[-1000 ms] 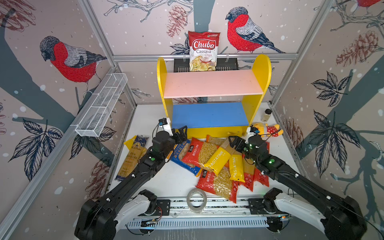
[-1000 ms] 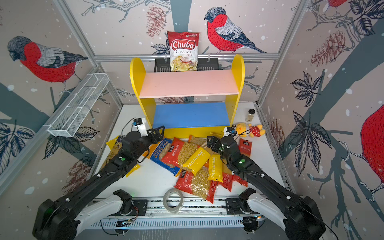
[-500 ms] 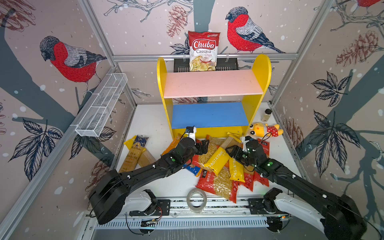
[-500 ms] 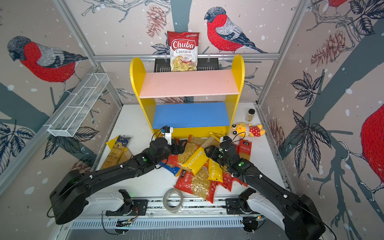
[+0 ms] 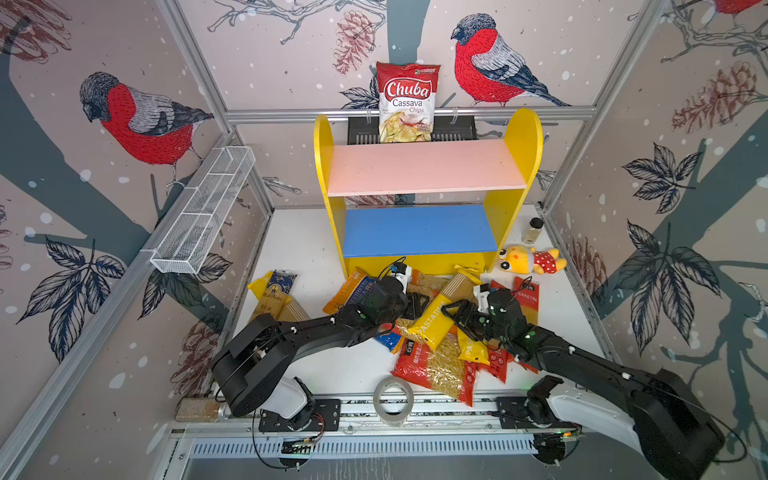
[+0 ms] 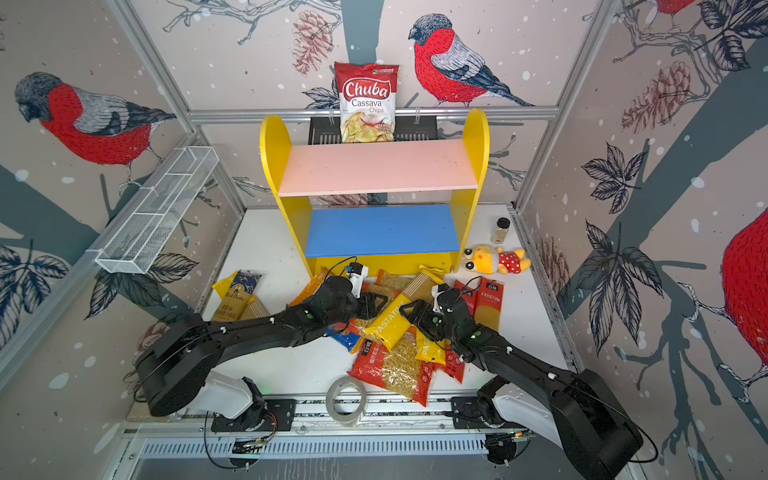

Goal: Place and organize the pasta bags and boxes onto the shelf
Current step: 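Reach both grippers down to the tan-and-yellow spaghetti package among the bags, then grasp the spaghetti package with both grippers and lift it toward the pink shelf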

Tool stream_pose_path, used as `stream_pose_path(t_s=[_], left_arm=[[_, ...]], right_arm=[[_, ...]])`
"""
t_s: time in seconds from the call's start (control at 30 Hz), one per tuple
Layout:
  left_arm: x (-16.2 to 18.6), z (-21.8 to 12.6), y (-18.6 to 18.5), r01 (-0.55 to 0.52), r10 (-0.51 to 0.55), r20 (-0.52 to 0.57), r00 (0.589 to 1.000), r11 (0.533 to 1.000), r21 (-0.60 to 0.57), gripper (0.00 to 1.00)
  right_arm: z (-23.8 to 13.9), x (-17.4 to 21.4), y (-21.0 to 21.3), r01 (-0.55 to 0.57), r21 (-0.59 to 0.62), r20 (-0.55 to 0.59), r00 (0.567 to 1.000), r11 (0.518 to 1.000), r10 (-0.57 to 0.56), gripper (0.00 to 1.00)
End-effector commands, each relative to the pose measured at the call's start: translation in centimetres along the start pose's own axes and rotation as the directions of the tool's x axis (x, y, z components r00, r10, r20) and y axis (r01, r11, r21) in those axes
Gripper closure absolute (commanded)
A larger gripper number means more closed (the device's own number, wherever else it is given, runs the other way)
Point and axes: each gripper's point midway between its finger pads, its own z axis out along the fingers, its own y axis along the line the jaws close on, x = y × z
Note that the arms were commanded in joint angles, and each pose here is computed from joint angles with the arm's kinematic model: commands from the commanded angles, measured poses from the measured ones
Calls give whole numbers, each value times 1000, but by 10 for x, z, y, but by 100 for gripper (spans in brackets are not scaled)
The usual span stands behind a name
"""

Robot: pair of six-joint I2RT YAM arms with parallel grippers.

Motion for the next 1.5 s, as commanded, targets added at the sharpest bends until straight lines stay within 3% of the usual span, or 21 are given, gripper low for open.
stream_pose_path(t_s=[0.0,0.2,0.4,0.73,0.9,1.07,1.2,1.37,1.47], left_arm=[[-1,6,-16,7,-7,-5,1000,996,85,57],[12,10,-13,45,-42,-30,999,992,116,70],[18,12,-25,83,-74,-57,996,979,188,81],[-6,-14,-27,41,-40,-7,999,984,172,78],[-31,-38,-17,42,-51,51,997,986,161,63],[-48,-60,-27,41,-66,102,993,973,229,42],[-60,-74,-30,9,-46,148,988,972,237,28],[-76,-88,-37,65,-133,168,977,930,360,10],[-77,-89,-42,69,-143,161,977,915,397,8]], right_arm=[[-1,-9,24,27,-110,43,999,994,-22,30],[-7,-25,29,41,-159,125,992,986,-21,41],[2,-24,23,28,-165,106,994,986,-11,54],[-12,-30,44,118,-238,155,984,964,-82,83],[-23,-34,68,195,-289,186,972,937,-145,91],[-35,-30,96,283,-351,201,954,893,-223,95],[-48,-21,133,374,-420,216,926,827,-309,97],[-65,-11,180,465,-505,266,885,727,-382,97],[-73,-7,202,495,-546,285,868,676,-405,98]])
